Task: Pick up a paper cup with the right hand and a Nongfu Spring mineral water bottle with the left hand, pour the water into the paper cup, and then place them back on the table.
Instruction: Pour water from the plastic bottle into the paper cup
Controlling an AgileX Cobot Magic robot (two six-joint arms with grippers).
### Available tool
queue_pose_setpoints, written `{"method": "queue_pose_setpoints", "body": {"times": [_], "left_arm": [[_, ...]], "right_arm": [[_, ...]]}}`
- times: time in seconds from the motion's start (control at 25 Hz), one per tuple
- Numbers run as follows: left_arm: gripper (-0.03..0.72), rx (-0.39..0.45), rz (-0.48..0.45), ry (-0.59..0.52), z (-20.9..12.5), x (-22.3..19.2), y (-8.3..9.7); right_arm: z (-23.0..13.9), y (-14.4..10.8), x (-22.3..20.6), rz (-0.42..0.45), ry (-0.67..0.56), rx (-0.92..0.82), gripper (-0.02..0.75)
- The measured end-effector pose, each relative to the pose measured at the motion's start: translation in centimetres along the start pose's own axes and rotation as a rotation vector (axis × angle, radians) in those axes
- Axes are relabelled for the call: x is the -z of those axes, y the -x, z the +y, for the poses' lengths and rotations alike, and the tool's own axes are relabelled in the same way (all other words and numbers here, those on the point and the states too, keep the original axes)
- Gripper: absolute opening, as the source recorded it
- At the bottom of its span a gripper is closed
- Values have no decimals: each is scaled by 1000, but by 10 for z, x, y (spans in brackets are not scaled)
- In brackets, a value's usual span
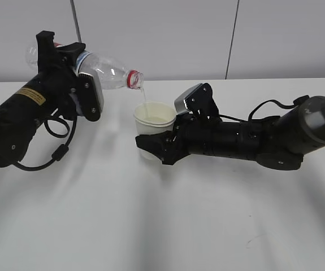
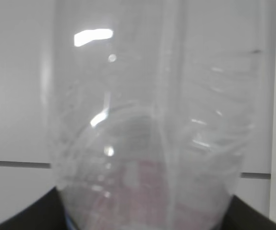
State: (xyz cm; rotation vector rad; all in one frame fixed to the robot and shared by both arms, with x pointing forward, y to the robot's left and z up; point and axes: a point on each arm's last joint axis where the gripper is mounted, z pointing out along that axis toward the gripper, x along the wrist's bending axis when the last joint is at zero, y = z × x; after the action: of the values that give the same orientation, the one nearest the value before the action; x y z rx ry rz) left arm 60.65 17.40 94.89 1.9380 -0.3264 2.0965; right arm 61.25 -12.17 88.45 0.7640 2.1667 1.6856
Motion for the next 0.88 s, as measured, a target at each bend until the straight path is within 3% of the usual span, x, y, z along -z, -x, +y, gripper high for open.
{"method": "queue_pose_setpoints", "body": {"times": [0.52,0.88], "left_arm": [[359,14,0,0,0,0,0],[358,88,0,0,0,0,0]], "right_arm": [[0,0,0,-1,-1,0,530],[1,2,0,-19,9,20,530]]}}
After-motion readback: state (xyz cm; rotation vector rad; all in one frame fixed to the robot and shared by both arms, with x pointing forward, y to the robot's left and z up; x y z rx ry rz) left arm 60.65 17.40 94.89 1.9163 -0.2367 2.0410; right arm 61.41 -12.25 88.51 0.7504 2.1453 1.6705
